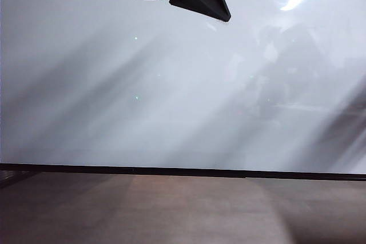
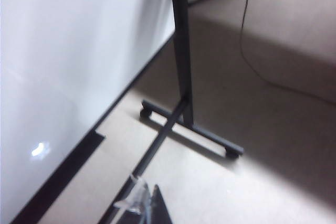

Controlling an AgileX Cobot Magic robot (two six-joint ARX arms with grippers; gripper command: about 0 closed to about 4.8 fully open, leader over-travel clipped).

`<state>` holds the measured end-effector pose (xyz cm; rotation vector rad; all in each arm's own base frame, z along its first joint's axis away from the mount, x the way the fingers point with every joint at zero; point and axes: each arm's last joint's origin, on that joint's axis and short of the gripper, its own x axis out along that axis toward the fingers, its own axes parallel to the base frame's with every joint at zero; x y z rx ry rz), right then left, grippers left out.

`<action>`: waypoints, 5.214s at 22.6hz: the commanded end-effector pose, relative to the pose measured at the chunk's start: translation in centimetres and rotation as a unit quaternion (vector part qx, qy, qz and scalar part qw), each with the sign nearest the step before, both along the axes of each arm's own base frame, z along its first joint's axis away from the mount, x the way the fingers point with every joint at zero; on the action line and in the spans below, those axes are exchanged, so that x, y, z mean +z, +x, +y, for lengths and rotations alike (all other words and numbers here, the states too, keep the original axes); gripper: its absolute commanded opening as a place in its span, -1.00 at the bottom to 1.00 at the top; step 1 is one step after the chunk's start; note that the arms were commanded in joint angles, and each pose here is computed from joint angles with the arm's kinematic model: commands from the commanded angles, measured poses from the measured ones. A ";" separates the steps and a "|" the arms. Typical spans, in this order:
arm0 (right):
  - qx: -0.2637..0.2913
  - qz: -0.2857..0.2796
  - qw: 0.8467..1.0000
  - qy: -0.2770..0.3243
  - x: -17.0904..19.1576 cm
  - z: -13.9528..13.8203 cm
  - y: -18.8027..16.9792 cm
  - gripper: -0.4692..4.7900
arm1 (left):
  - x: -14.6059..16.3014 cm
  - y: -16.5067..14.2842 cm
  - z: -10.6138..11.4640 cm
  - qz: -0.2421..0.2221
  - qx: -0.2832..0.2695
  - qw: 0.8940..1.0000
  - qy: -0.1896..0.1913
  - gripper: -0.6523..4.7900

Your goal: Reach to the right to find the marker pen, pick it up, and write the number 1 on the whiteboard.

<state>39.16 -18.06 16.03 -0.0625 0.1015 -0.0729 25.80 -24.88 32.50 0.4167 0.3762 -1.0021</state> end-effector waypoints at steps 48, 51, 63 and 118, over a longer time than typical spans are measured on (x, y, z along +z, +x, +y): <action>-0.055 -0.025 0.996 0.070 20.5 12.2 -20.3 -0.84 | 11.2 -5.6 11.4 -0.070 0.108 0.978 -0.162 -0.78; 0.028 -0.070 0.995 0.067 23.2 16.2 -21.7 -0.84 | 11.5 -5.7 11.9 -0.065 0.118 0.978 -0.156 -0.78; 0.090 -0.053 0.994 0.009 28.1 22.2 -15.6 -0.84 | 13.0 -5.8 11.4 -0.062 0.145 0.975 -0.158 -0.78; 0.030 0.073 0.995 -0.059 27.8 22.9 -8.6 -0.84 | 13.4 -6.1 11.8 -0.059 0.164 0.975 -0.139 -0.78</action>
